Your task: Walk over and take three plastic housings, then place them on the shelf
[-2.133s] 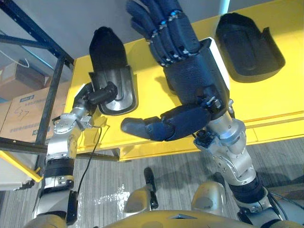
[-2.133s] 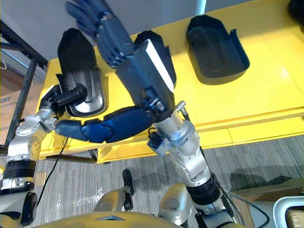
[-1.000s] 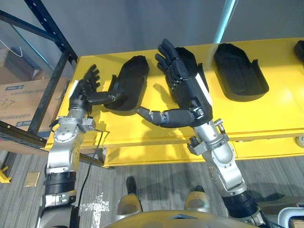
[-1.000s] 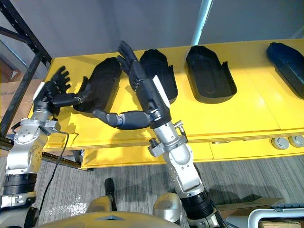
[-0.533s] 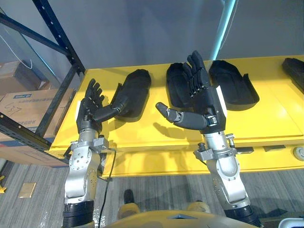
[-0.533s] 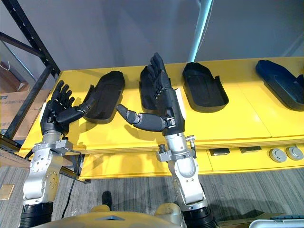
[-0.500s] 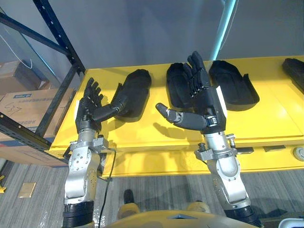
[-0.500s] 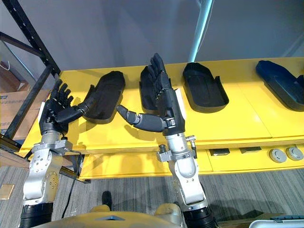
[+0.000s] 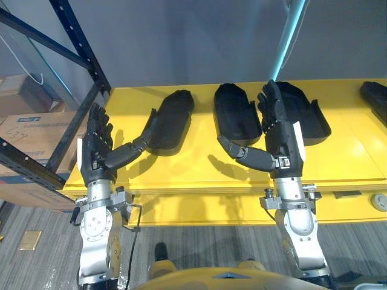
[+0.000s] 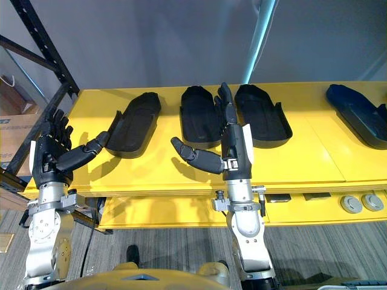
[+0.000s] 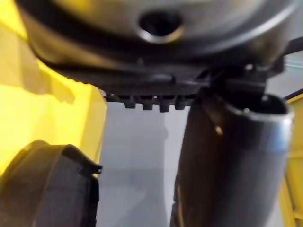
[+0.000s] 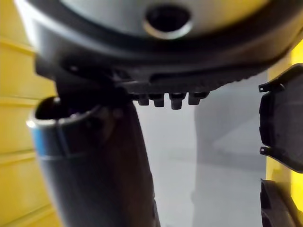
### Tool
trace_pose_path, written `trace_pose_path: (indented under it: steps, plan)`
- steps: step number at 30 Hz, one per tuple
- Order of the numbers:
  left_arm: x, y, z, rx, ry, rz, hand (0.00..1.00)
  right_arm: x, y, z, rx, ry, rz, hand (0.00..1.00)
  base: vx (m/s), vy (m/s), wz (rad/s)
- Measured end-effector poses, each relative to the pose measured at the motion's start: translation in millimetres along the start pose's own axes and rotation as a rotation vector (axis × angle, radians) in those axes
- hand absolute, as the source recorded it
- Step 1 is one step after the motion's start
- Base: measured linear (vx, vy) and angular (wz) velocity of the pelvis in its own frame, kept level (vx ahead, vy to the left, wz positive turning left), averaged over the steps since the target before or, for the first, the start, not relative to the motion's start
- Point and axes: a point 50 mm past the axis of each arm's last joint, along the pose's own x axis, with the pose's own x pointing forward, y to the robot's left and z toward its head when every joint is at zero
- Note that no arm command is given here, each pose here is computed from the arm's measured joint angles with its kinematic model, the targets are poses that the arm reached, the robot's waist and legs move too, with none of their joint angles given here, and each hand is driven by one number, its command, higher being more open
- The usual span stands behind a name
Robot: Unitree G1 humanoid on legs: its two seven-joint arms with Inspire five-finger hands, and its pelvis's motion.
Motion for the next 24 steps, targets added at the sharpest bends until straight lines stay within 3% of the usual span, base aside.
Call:
trace_pose_path:
  steps: [12,24]
  plan:
    - [-10,-12,-21,-0.006,0.136,-0.144,1.0,-5,-1,-2,0.006,0.021,-0.004,1.0,0.0,-0.011,-0.06]
    - [-11,-13,-24,-0.039,0.165,-0.156,1.0,-5,0,-2,0.016,0.021,0.033,1.0,-0.01,-0.003,0.0]
